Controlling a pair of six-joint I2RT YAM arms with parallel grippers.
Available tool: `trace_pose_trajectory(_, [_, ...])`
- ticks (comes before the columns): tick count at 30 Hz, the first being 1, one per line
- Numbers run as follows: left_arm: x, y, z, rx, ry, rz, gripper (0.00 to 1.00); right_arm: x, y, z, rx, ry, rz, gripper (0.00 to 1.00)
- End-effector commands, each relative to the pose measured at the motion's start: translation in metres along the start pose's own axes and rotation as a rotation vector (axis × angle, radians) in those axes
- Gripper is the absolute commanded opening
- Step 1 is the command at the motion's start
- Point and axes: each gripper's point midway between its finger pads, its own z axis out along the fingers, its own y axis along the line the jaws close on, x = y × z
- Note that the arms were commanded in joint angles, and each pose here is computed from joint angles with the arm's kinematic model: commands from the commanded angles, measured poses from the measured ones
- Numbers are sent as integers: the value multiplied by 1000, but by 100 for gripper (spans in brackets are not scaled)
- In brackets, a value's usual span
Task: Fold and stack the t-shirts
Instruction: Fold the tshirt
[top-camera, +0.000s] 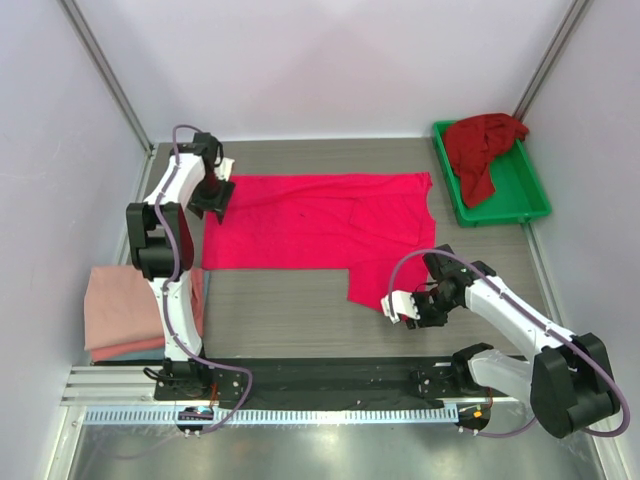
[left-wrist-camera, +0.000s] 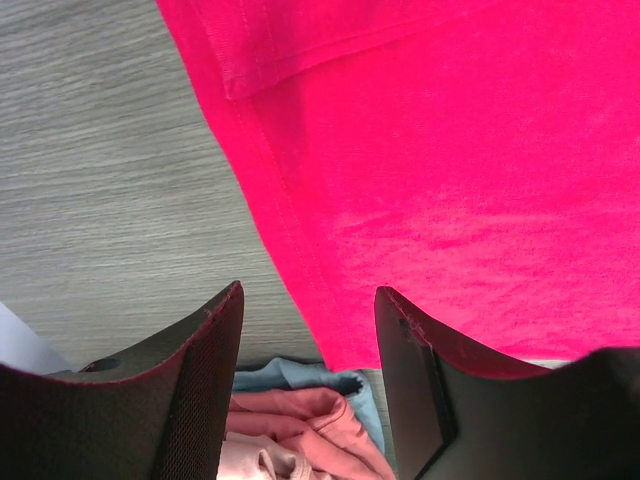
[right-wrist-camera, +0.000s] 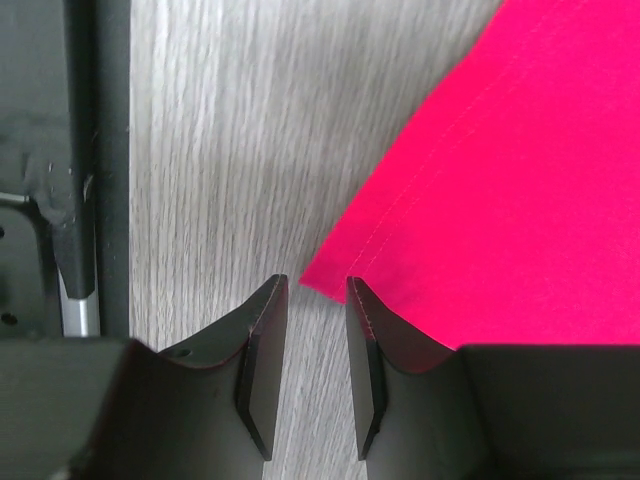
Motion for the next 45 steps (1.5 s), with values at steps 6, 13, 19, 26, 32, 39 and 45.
trace_pose_trajectory(6, [-11,14,-25,-45,-80,-13,56,7,2,6,-30,23,-53,36])
trace_pose_trajectory(13, [-12,19,-26,-58,-80,-17,57,10,0,11,-41,40,-60,33])
trace_pose_trajectory(19, [-6,20,-28,-62,-71,-15,57,21,2,14,-57,93,-49,12])
trace_pose_trajectory(26, [20,44,-32,-25,-40,-104,58,6,-17,-8,62,76,8,2])
trace_pose_trajectory(32, [46,40,-22,71,33,-107,54,2,-29,-20,120,86,99,1])
trace_pose_trajectory(39, [61,16,-2,213,145,-100,40,4,-41,-20,130,101,98,1])
trace_pose_trajectory(45, [76,6,-6,272,200,-107,44,3,-47,-18,128,102,99,1])
